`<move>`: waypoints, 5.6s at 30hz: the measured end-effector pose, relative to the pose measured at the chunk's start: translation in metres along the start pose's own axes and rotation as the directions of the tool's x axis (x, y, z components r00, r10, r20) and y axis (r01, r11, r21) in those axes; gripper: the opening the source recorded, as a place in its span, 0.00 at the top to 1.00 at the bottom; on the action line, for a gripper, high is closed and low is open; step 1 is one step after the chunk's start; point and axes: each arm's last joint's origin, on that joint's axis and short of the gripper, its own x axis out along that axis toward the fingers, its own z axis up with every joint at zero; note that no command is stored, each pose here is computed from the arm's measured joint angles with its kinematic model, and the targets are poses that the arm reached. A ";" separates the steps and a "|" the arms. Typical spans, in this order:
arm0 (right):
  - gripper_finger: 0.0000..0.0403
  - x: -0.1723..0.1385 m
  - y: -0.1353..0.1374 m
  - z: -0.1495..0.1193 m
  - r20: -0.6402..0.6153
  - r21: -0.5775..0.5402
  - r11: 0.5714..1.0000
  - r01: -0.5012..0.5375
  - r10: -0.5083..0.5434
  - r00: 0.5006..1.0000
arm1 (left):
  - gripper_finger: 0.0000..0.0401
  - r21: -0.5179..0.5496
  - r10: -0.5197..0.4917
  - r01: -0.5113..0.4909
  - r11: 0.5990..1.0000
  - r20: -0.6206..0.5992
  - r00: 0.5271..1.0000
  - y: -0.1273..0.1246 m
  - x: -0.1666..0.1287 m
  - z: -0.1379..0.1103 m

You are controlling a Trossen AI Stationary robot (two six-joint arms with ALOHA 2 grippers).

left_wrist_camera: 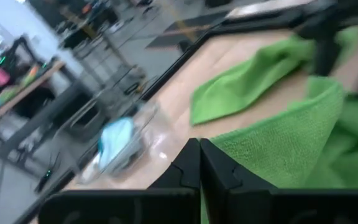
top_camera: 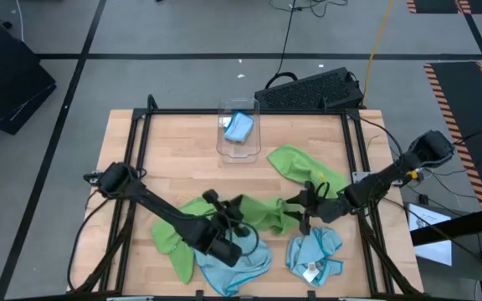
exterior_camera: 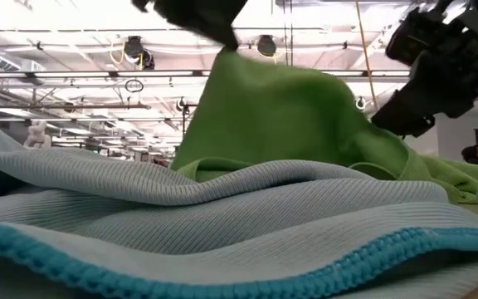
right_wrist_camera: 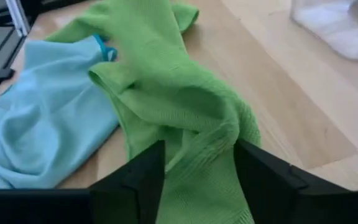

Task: Fold microfiber towels
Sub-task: Fold the center green towel

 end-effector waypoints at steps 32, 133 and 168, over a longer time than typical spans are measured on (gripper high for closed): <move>0.55 0.039 0.099 -0.065 -0.127 0.390 0.920 0.047 0.003 0.992 | 1.00 -0.041 0.002 -0.007 0.999 -0.119 0.993 0.016 0.021 0.002; 0.47 0.024 0.044 -0.055 -0.248 0.386 0.784 0.487 -0.420 0.873 | 1.00 0.001 -0.010 0.010 1.000 -0.181 0.983 0.019 0.015 -0.006; 0.99 0.000 0.029 -0.038 -0.269 0.029 0.846 0.533 -0.507 0.819 | 1.00 -0.025 -0.135 0.134 0.991 -0.046 0.990 0.017 -0.019 0.018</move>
